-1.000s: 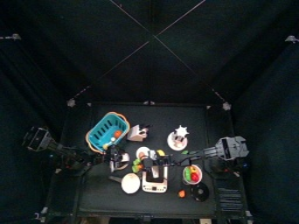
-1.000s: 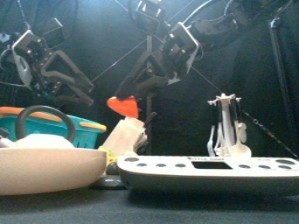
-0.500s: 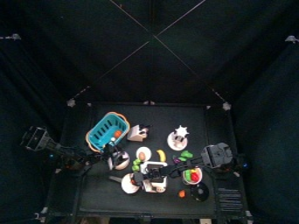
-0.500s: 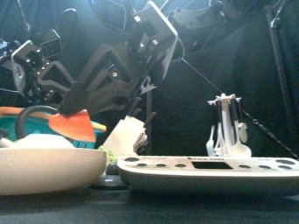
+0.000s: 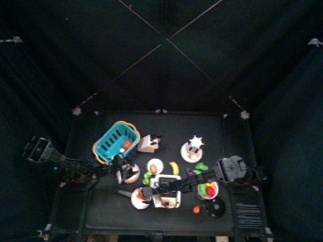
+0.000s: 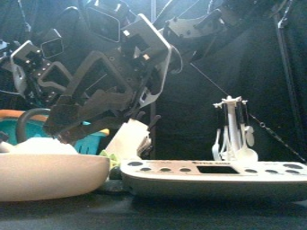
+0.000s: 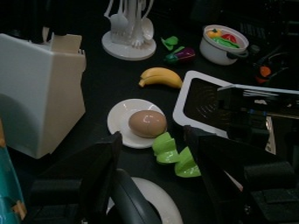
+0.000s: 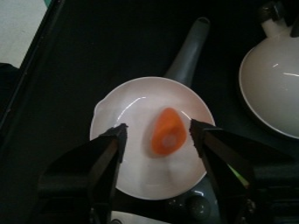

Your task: Place carrot bottom into pan

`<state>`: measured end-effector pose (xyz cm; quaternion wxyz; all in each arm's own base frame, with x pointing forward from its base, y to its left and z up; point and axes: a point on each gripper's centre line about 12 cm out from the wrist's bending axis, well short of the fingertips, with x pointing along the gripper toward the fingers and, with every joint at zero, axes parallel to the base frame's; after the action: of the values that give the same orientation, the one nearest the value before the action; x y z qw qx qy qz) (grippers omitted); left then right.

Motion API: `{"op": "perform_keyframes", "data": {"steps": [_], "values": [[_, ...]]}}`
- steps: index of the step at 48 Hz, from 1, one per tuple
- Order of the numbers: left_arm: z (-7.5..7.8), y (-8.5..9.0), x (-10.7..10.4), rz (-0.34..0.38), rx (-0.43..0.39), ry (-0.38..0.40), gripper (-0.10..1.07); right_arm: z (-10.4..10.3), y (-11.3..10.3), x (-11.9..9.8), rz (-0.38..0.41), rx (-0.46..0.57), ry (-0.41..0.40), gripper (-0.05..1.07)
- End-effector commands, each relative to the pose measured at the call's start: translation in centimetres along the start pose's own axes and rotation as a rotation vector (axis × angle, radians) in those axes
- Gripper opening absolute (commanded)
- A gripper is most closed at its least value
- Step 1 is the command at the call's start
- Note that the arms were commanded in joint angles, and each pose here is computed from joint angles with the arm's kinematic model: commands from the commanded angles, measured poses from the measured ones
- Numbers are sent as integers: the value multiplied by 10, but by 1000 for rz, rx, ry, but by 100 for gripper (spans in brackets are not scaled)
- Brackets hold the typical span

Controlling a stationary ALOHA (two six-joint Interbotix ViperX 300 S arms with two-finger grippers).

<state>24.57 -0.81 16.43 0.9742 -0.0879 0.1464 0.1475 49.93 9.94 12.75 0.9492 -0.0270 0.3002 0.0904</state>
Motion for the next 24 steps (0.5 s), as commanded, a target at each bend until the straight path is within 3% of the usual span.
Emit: {"op": "perform_keyframes", "data": {"steps": [1,17,24], "values": [[5,-2,1,-5,-3,-17,93,19,0,-7,0,-4,-48,95],[6,-2,1,-6,-4,-18,93,21,0,-13,1,-12,-46,95],[6,-4,1,-10,-6,-18,93,22,1,-33,9,-26,-4,95]]}}
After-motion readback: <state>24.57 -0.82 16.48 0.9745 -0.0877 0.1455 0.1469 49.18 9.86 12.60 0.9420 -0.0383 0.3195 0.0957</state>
